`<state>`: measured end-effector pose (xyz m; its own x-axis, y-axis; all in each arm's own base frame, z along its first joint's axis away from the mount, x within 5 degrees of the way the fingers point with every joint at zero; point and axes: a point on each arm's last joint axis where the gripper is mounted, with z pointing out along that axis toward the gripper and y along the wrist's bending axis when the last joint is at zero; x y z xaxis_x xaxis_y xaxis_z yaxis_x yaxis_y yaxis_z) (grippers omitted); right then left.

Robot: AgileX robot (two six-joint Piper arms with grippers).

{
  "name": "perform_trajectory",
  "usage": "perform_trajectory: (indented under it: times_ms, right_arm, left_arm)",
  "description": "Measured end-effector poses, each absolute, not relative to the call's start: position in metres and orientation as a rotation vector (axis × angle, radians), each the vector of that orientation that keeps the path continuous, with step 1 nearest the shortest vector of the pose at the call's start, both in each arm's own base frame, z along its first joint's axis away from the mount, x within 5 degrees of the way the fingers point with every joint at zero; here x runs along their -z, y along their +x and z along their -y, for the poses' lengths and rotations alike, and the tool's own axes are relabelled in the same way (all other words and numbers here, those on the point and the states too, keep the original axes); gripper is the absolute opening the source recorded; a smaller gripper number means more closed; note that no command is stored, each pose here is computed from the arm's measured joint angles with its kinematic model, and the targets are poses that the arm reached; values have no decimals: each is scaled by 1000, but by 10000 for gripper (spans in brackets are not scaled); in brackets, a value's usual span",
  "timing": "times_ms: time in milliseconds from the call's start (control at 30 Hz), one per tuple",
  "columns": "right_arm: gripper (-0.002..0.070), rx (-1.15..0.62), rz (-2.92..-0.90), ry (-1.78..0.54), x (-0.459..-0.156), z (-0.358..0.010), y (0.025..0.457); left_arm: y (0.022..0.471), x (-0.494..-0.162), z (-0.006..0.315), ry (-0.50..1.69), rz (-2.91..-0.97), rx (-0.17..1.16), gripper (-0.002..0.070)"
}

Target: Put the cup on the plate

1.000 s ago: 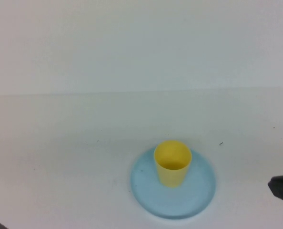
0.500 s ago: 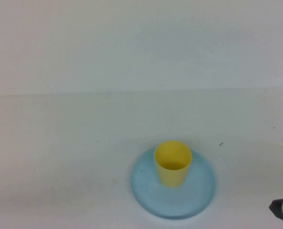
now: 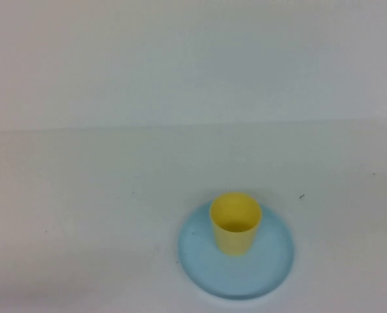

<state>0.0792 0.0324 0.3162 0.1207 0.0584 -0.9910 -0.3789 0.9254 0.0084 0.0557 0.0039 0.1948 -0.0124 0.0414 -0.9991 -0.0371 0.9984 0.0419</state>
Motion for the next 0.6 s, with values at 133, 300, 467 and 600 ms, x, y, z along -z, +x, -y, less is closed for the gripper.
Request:
perform_trajectory:
  times_ms: [133,300,467,600]
  right_arm:
    - [1,-169,-1415,-155,-289,-16,73]
    - [1,21,-1540,-72,-250,-2,72]
    - [1,114,-1599,-36,-214,4,67]
    - [1,123,-1641,29,-195,7,62]
  left_arm:
    - [56,-195,-4,12,-1580,-71,1]
    - [56,-195,-4,44,-1579,-111,1]
    - [56,-195,-5,44,-1586,-117,1]
    - [55,-191,-5,37,-1629,-115,1]
